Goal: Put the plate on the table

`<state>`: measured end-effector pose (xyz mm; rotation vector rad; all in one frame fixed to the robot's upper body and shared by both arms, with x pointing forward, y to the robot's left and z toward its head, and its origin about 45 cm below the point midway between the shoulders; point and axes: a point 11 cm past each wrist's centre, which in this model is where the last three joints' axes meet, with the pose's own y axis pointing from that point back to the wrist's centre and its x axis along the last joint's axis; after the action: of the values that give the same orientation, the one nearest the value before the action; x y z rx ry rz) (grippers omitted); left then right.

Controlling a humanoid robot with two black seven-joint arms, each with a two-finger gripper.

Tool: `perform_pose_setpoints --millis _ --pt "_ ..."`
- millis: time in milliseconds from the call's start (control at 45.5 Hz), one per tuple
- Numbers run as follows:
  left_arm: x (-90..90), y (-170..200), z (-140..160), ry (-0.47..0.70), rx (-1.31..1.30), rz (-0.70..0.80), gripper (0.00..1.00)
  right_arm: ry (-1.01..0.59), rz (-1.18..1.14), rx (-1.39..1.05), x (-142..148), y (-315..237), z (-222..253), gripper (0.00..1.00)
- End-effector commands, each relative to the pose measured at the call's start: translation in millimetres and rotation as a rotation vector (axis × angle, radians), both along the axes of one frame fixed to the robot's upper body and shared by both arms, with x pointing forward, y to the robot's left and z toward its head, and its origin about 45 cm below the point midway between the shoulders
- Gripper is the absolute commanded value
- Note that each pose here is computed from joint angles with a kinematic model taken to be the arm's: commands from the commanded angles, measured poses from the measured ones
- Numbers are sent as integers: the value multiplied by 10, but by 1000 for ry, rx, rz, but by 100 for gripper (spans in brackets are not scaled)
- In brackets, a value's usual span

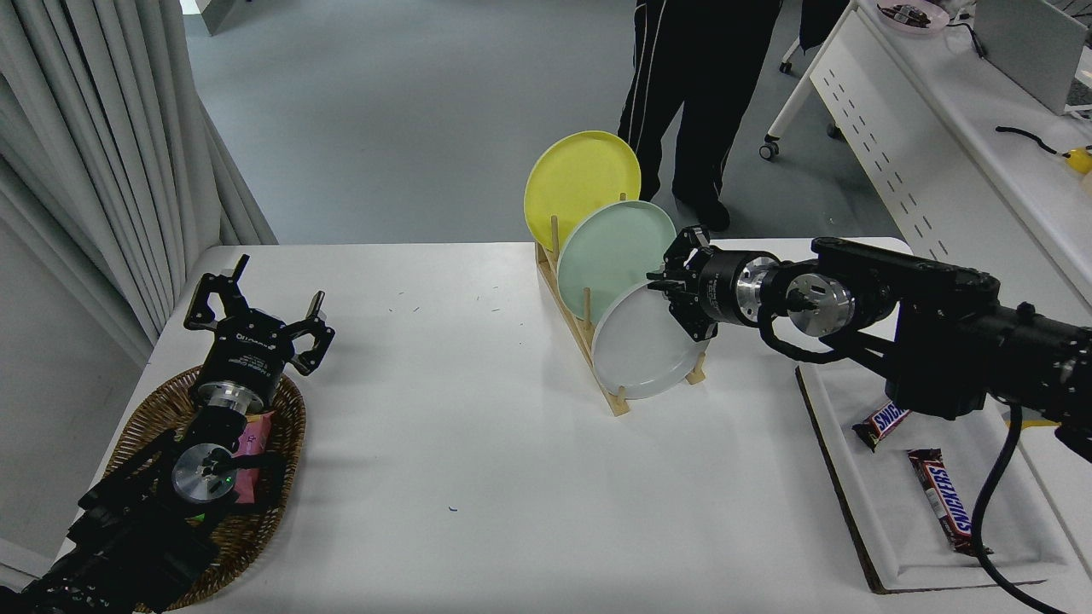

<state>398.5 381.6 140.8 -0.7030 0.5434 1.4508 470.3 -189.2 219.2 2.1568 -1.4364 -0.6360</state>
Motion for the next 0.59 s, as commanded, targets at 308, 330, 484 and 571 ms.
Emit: perform_pose_setpoints --millis 308,330,484,571 --pt "0 0 0 0 0 0 100 9 2 33 37 -22 166 0" --pt "0 0 0 0 0 0 100 6 -2 35 50 -55 206 0" --pt "0 0 0 0 0 0 100 -31 4 64 68 -100 579 0" --pt "0 0 0 0 0 0 100 -63 -20 73 17 -126 871 0"
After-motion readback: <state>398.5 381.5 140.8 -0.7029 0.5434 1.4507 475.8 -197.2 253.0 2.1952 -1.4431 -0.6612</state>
